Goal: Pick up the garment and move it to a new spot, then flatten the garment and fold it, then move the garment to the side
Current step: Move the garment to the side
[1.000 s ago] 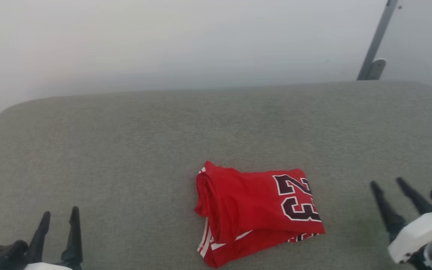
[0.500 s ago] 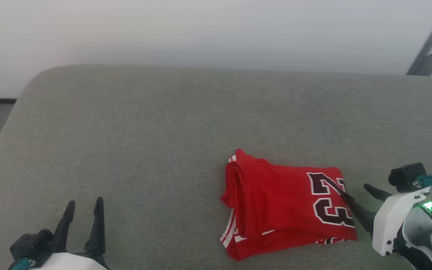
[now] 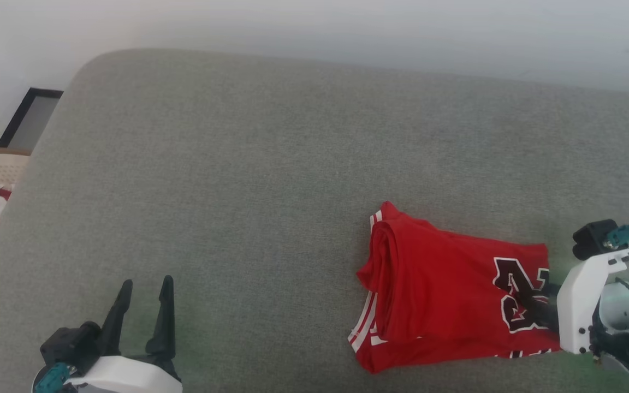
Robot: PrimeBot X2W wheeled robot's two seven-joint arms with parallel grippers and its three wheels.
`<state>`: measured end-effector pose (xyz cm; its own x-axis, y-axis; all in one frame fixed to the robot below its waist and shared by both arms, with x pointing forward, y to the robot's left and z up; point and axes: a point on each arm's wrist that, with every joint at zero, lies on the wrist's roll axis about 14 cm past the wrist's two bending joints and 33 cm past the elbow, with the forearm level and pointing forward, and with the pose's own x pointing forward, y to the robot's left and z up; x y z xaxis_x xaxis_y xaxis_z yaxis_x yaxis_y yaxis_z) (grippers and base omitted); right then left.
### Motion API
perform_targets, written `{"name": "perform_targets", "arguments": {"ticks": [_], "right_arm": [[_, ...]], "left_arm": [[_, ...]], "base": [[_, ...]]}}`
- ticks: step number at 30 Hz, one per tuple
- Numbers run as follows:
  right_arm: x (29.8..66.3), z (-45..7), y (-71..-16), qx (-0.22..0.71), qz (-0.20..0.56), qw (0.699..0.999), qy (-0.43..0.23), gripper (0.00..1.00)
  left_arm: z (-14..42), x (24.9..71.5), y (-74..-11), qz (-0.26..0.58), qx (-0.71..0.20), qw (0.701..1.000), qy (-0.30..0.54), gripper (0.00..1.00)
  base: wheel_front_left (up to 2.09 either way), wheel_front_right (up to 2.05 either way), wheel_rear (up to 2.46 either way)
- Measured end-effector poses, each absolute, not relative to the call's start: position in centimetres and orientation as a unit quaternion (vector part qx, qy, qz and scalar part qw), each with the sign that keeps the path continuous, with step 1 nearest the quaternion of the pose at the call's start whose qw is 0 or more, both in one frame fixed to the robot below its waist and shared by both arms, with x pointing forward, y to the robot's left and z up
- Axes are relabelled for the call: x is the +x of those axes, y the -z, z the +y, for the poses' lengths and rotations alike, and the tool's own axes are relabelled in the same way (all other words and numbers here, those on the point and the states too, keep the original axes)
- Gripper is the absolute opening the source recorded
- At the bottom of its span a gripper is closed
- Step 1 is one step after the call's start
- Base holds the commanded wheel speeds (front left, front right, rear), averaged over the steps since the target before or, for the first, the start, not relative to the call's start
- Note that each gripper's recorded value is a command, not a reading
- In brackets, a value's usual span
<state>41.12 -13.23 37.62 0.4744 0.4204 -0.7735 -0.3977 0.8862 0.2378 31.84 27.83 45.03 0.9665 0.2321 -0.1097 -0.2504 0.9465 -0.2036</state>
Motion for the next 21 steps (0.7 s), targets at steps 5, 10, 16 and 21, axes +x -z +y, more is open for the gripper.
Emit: {"name": "perform_targets", "arguments": {"ticks": [5,10,16,21], "right_arm": [[41.5,-12.6,-37.5,0.019,0.461,0.854,-0.241,0.0],[41.8,-12.1,-38.3,0.036,0.449,0.859,-0.243,0.0],[42.6,-13.9,-40.0,0.034,0.426,0.875,-0.227,0.0],[44.2,-18.1,-42.1,0.02,0.398,0.899,-0.181,0.0]], "left_arm": [[28.1,31.9,-44.9,0.044,-0.106,0.985,-0.127,1.0],[27.9,32.3,-44.9,0.042,-0.107,0.986,-0.124,1.0],[26.8,34.2,-45.6,0.032,-0.102,0.989,-0.098,1.0],[25.0,36.6,-46.1,0.024,-0.1,0.993,-0.063,1.0]], "base": [[0.0,0.0,0.0],[0.0,0.0,0.0],[0.0,0.0,0.0],[0.0,0.0,0.0]]}}
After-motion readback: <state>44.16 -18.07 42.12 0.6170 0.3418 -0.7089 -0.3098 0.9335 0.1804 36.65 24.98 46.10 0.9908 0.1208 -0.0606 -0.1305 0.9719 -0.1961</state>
